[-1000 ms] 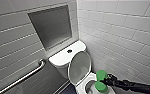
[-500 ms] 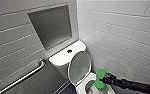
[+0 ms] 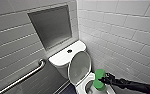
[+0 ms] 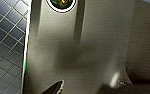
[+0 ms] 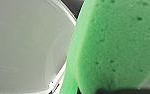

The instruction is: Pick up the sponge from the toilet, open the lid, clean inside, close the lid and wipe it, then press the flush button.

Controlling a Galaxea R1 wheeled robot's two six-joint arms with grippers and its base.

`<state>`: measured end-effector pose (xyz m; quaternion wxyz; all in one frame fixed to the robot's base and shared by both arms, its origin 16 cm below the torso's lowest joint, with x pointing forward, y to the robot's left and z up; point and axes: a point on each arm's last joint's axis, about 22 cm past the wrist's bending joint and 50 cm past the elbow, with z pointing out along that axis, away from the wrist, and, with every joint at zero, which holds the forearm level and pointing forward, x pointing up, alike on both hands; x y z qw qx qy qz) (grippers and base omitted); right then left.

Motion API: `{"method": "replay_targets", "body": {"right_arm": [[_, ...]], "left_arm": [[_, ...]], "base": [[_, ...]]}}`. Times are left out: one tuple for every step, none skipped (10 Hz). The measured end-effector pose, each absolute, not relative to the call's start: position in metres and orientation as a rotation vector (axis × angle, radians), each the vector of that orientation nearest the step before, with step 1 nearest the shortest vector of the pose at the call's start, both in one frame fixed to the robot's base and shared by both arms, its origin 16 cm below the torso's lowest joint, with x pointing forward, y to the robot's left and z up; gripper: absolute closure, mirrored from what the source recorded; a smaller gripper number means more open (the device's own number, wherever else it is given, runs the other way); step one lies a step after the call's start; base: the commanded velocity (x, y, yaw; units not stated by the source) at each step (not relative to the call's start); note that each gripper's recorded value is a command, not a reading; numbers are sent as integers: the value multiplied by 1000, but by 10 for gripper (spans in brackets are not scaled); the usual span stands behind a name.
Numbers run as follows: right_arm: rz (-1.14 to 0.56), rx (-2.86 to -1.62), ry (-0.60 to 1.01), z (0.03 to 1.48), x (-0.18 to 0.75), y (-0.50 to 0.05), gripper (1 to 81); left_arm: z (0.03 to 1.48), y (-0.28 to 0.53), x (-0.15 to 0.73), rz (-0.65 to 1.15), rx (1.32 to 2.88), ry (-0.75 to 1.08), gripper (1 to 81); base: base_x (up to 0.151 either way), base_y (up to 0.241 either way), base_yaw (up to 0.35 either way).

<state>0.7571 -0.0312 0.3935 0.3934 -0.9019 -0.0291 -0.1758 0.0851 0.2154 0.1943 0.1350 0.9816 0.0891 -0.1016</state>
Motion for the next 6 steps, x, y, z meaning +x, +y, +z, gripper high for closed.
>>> {"method": "replay_targets", "body": {"right_arm": [[-441, -2281, -78, 394, 755, -24, 811], [-437, -2277, -80, 394, 753, -20, 811], [-433, -2282, -77, 391, 751, -21, 811], [-431, -2288, -73, 388, 750, -24, 811], [-428, -2289, -72, 387, 748, -24, 811], [-428, -2289, -72, 387, 748, -24, 811]], "left_arm": [[194, 216, 85, -294, 2844, 258, 10], [194, 214, 86, -293, 2843, 258, 10], [194, 215, 85, -293, 2844, 258, 10], [194, 215, 85, -293, 2844, 258, 10], [194, 215, 85, -293, 2844, 258, 10], [194, 215, 85, -293, 2844, 258, 10]], "base": [[0, 0, 0], [0, 0, 0], [0, 0, 0], [0, 0, 0], [0, 0, 0], [77, 0, 0]]}}
